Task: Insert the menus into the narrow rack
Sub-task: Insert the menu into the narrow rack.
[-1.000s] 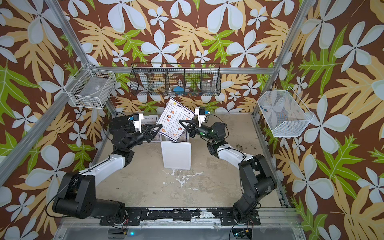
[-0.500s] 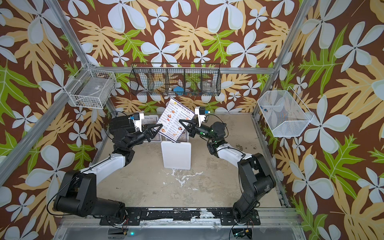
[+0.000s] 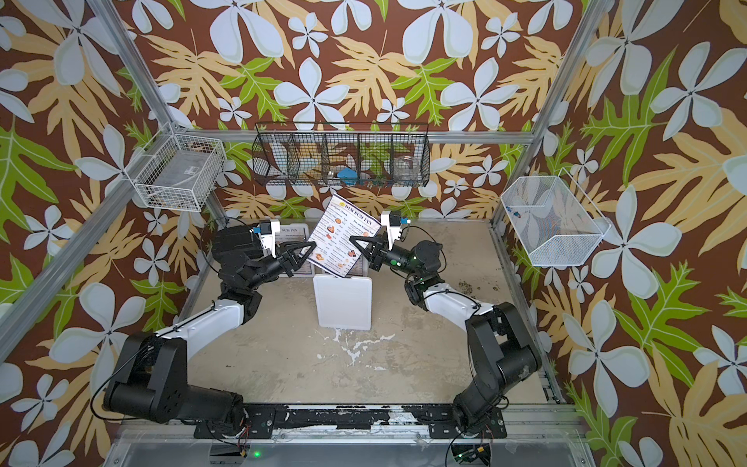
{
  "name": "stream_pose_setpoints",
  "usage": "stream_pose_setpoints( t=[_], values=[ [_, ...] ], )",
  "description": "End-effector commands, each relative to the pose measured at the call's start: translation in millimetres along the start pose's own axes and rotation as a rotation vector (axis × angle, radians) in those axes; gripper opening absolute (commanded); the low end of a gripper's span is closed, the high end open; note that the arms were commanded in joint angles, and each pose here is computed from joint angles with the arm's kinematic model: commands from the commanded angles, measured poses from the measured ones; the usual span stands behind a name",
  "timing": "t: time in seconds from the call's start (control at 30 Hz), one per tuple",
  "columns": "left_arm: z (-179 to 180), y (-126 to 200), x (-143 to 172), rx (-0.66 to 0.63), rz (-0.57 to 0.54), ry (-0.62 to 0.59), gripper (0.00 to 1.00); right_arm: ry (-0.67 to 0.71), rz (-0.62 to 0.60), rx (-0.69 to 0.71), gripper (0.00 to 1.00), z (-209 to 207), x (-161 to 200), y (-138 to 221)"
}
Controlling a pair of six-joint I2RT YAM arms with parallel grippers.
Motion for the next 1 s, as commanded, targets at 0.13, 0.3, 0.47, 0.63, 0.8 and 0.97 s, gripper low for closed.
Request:
stream_pose_setpoints(
  t=[0.13, 0.3, 0.47, 0.63, 0.8, 0.97],
  values=[
    [-2.9, 0.1, -4.7, 0.014, -0.018, -0.019, 0.19, 0.01, -0.018, -0.017, 0.0, 5.7, -3.2, 1.5],
    [-3.3, -0.2, -4.2, 0.019, -0.018, -0.017, 0.19, 0.007, -0.018, -0.012, 0.0, 4.5, -2.0, 2.6],
    [-3.7, 0.0, -2.8, 0.022, -0.016, -0.013, 0.19, 0.002, -0.016, -0.01, 0.0, 4.6, 0.6, 4.1],
    [-4.2, 0.2, -2.9, 0.025, -0.017, -0.015, 0.2, -0.005, -0.009, -0.011, 0.0, 2.7, 5.1, 6.2],
    [-4.4, 0.2, -1.9, 0.026, -0.015, -0.012, 0.19, -0.005, 0.007, -0.018, 0.0, 3.3, 10.5, 7.7],
    [-4.2, 0.6, -1.7, 0.025, -0.015, -0.014, 0.22, 0.011, 0.033, -0.009, 0.0, 1.2, 16.0, 8.6]
  ],
)
Point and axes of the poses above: each gripper's point midway between its finger pads, its own y axis back along the fingers, its own z axis along the line the jaws close on, x = y × z, the point moved 2 cm from there along y, back along the fingers, and after that the axes turned 15 degrees about -y, right-handed, at the moved point
